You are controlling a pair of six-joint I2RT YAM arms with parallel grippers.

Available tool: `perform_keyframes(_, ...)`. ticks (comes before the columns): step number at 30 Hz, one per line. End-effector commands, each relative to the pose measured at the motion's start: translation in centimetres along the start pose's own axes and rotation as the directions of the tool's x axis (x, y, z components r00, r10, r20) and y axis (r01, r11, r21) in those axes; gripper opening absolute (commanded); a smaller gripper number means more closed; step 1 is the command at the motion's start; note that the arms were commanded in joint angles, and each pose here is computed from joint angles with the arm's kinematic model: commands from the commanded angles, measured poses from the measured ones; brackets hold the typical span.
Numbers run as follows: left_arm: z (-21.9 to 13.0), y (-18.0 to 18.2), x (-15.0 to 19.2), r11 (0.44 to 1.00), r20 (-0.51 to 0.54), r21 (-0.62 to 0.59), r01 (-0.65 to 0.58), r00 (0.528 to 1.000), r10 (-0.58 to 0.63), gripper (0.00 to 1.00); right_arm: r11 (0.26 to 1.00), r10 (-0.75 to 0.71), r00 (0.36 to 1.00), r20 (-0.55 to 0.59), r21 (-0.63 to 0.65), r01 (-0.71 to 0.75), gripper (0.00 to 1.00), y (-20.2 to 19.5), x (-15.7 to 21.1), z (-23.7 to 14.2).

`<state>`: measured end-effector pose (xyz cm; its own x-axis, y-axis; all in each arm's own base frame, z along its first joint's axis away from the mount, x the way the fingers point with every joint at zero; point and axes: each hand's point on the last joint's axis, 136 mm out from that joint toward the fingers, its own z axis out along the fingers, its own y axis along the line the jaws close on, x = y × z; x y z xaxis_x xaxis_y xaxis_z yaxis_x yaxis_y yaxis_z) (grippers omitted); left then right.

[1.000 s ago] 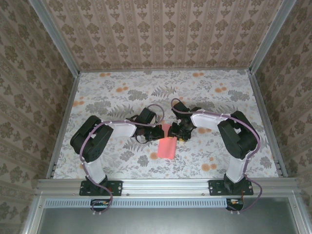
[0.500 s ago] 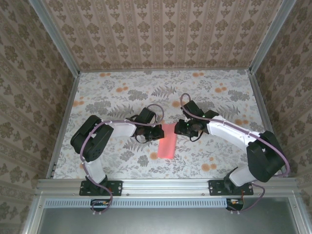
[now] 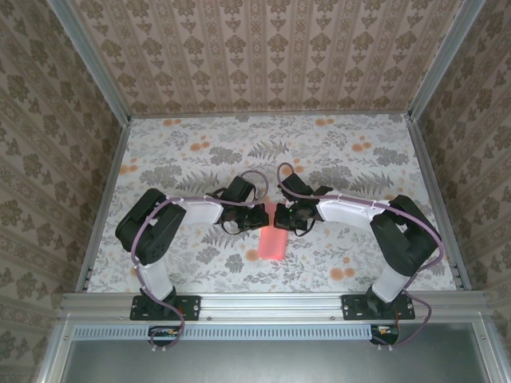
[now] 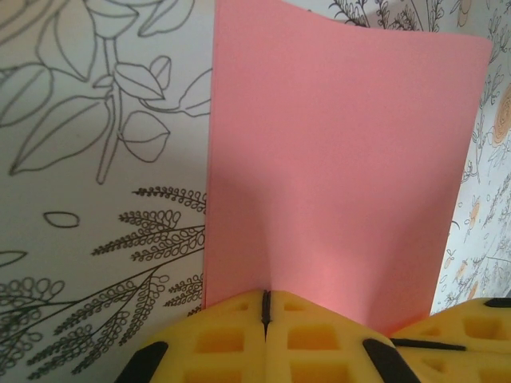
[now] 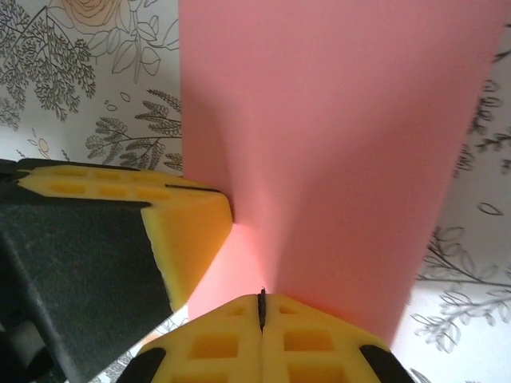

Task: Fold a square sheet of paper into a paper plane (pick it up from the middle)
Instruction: Fold the square sheet of paper in half at the center of the table.

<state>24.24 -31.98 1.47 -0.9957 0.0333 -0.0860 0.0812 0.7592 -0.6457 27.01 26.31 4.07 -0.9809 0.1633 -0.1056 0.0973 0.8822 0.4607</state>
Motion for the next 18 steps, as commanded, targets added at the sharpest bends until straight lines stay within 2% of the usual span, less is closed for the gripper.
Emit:
perform_keyframes(1, 1.7, 8.3, 5.6, 0.953, -0.126, -0.286, 0.103, 0.982, -0.144, 0.0, 0.999, 0.019, 1.0, -0.012, -0.041, -0.02, 0.0, 1.0, -0.1, 0.8)
perform_keyframes(9, 1.7, 9.3, 6.4, 0.94, -0.134, -0.322, 0.115, 0.977, -0.166, 0.0, 0.998, 0.057, 0.997, -0.043, -0.004, -0.057, 0.0, -0.5, 0.2, 2.8)
perform_keyframes(18, 1.6, 11.1, 7.4, 0.918, -0.143, -0.375, 0.131, 0.97, -0.197, 0.0, 0.999, 0.034, 0.999, -0.036, 0.003, -0.034, 0.0, -2.9, 0.8, 2.3)
